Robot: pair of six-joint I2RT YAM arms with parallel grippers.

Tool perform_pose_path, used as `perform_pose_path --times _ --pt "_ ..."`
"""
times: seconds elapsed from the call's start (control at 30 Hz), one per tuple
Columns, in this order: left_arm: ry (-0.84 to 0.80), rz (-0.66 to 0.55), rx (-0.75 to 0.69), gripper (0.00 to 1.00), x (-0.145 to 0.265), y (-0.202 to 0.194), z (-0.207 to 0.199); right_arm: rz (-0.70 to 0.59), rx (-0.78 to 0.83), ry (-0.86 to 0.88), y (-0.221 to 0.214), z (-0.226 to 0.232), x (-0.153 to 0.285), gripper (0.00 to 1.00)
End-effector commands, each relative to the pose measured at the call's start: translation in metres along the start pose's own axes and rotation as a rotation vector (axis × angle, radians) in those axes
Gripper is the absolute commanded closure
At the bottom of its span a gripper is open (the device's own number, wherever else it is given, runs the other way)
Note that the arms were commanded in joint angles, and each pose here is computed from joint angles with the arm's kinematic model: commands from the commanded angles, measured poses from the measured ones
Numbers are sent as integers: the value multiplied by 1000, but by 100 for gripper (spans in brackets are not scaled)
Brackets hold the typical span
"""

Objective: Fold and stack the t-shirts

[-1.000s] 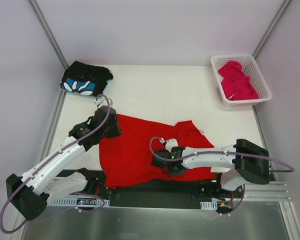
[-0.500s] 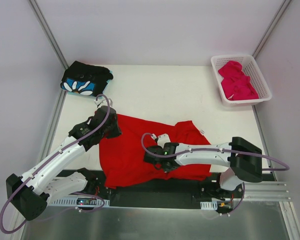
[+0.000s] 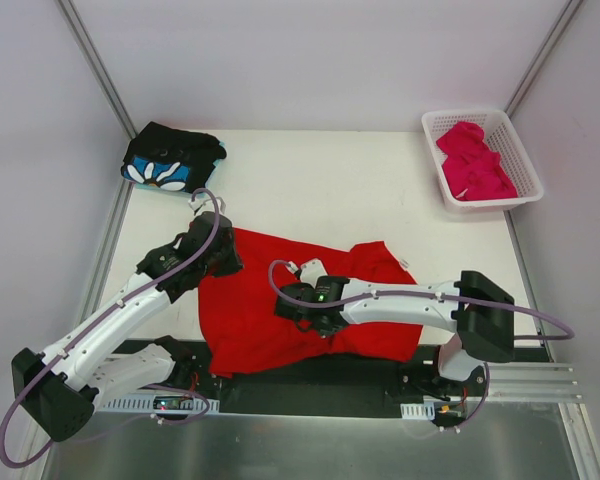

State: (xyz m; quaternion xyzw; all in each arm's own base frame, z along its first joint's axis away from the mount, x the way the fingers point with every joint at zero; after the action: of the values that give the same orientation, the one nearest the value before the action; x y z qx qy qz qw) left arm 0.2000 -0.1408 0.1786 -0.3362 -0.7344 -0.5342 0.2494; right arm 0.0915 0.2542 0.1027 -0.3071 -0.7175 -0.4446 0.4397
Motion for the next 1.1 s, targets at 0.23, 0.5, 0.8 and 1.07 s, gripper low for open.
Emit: perform_pose_path --times 0.23,0.5,0.8,1.07 --pt "-29 -35 -32 99 13 9 -5 2 84 -9 12 13 2 97" --pt "-19 -46 -30 99 18 8 0 -20 126 26 47 40 -8 99" --pt "0 -55 -33 99 21 7 6 -22 128 34 75 47 -24 95" --pt "7 -43 -20 99 18 2 8 -80 125 40 85 11 12 42"
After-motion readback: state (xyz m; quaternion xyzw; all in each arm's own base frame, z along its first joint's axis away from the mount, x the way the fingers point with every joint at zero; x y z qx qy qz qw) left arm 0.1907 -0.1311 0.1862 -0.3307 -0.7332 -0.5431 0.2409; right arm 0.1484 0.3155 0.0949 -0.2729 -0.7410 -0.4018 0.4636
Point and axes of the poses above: each gripper's point midway between its finger pads, its own x axis back along the fingers, its own z axis along the line the jaws close on, y = z × x, the point moved 3 cm from there along x, back along the fingers, and after that the axes turned 3 degrees about -x, right-handed, at the moved point
